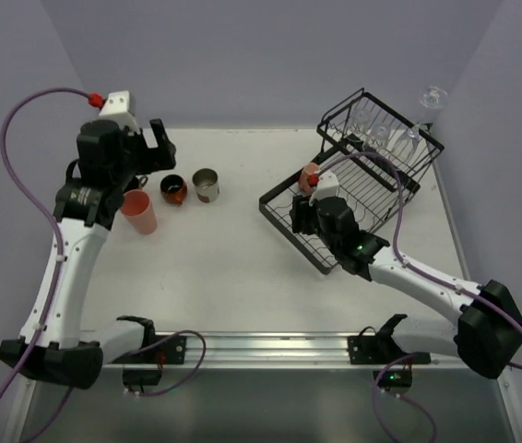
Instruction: Unload the cups from the dish rack
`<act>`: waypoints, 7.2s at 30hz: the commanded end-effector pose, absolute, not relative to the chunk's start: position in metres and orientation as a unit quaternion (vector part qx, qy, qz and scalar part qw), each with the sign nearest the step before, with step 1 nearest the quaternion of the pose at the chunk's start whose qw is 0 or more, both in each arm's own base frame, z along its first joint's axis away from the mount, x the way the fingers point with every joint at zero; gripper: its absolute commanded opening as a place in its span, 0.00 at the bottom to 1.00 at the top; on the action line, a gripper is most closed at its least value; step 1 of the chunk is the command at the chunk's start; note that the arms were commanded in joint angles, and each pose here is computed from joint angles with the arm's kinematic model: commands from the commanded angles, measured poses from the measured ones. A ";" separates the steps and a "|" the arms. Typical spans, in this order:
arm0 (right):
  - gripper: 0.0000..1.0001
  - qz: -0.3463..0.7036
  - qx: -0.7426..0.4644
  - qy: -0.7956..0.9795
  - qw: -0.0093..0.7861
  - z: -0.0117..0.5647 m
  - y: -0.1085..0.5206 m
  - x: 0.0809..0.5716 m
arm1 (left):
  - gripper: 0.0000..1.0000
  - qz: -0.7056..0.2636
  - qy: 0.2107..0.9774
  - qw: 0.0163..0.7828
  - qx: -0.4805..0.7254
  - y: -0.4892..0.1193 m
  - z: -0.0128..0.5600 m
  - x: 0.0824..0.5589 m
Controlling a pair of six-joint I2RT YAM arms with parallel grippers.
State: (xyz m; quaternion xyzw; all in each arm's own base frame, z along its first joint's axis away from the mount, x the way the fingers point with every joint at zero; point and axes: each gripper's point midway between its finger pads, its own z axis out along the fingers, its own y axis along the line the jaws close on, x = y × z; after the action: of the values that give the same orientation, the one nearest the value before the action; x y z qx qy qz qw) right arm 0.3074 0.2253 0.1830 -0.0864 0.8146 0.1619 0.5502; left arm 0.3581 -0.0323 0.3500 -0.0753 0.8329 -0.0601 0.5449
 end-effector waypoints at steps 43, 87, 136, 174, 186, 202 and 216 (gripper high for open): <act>0.99 0.126 -0.014 0.839 0.530 0.106 0.189 0.451 | 1.00 -0.292 0.700 0.621 0.196 -0.182 0.298 0.231; 0.00 0.184 0.071 0.765 0.613 0.170 0.182 0.401 | 1.00 -0.410 0.700 0.564 0.151 -0.218 0.301 0.236; 0.78 0.628 0.058 0.651 0.422 0.251 0.288 0.258 | 0.00 -0.381 0.752 0.531 0.084 -0.246 0.247 0.309; 0.93 0.500 -0.001 0.721 0.480 0.231 0.245 0.233 | 0.02 0.033 0.969 0.239 0.057 -0.087 0.092 0.345; 0.94 0.492 -0.003 0.724 0.484 0.239 0.246 0.238 | 0.70 0.067 0.961 0.267 0.039 -0.075 0.107 0.353; 0.93 0.448 -0.042 0.719 0.529 0.300 0.236 0.237 | 1.00 -0.180 0.790 0.584 0.057 -0.140 0.345 0.337; 0.84 0.154 0.075 0.682 0.711 0.425 0.096 0.261 | 1.00 -0.361 0.693 0.600 0.171 -0.181 0.323 0.242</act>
State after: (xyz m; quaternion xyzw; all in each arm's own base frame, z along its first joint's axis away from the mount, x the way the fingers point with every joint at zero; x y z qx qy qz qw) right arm 0.2530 0.1437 0.4300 0.0352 0.6673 0.2794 0.6895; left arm 0.2595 -0.1711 0.2988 0.1317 0.7408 -0.3237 0.5737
